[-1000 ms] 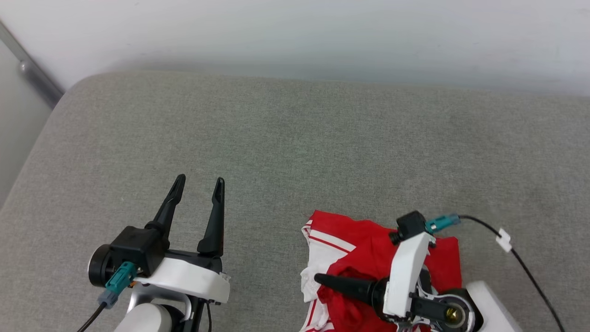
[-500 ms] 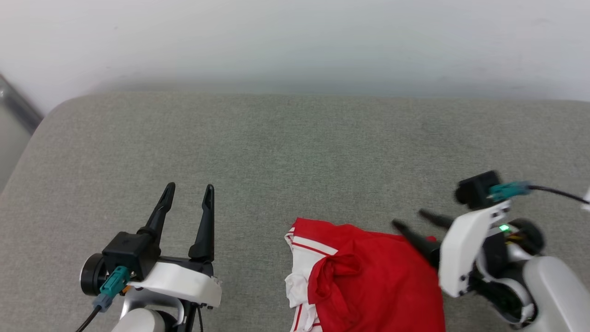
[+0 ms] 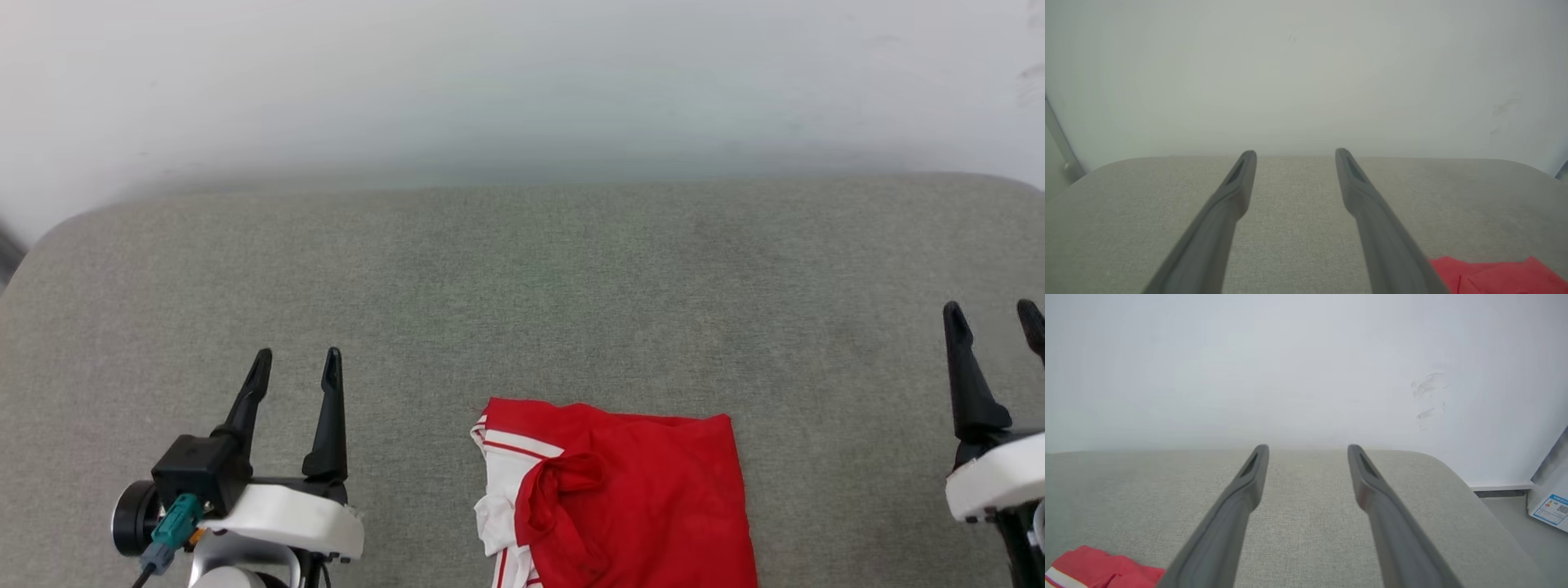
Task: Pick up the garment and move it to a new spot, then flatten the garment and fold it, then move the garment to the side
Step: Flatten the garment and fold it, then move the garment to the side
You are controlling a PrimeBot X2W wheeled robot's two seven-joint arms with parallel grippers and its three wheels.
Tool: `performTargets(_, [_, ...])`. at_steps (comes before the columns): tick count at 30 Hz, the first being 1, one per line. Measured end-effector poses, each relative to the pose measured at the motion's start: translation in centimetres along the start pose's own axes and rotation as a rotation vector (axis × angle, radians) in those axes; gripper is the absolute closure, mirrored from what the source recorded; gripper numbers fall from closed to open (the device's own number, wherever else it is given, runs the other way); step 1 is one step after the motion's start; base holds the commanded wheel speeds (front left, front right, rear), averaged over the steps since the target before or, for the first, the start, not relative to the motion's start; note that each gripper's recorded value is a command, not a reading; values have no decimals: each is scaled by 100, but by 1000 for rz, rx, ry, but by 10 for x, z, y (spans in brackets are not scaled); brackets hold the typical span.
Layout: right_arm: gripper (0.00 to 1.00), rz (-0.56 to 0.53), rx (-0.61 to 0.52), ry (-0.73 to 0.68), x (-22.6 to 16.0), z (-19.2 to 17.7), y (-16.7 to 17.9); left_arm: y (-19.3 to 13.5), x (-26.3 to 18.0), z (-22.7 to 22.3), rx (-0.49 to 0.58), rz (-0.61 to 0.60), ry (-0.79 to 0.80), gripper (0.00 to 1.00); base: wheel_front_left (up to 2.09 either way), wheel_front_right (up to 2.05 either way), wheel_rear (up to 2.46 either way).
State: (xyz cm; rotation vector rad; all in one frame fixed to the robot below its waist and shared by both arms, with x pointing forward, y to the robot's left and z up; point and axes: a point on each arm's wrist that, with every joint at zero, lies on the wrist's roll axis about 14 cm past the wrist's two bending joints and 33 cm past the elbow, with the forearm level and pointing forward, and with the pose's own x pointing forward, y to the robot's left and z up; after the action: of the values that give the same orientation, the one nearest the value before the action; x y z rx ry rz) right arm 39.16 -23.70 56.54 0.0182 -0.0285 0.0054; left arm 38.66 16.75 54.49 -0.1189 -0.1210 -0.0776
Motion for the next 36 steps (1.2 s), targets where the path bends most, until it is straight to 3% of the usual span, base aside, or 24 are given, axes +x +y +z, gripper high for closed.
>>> performTargets(4, [0,-6,20,-63,-19,4,4,2,-9,-5,0,14,13,0,0,0,0])
performTargets(11, [0,20,57,-24,-48,-14,22,-3,-37,-20,-22,24,58,0,0,0,0])
performTargets(22, [0,22,74,-1,-55,-15,26,5,-38,-21,-28,47,55,0,0,0,0])
performTargets(29, [0,-32,93,56,-56,-24,6,14,-34,-14,-20,71,28,0,0,0,0])
performTargets(36, [0,-136,167,267,-60,-62,-45,28,-31,-6,-19,117,-6,0,0,0,0])
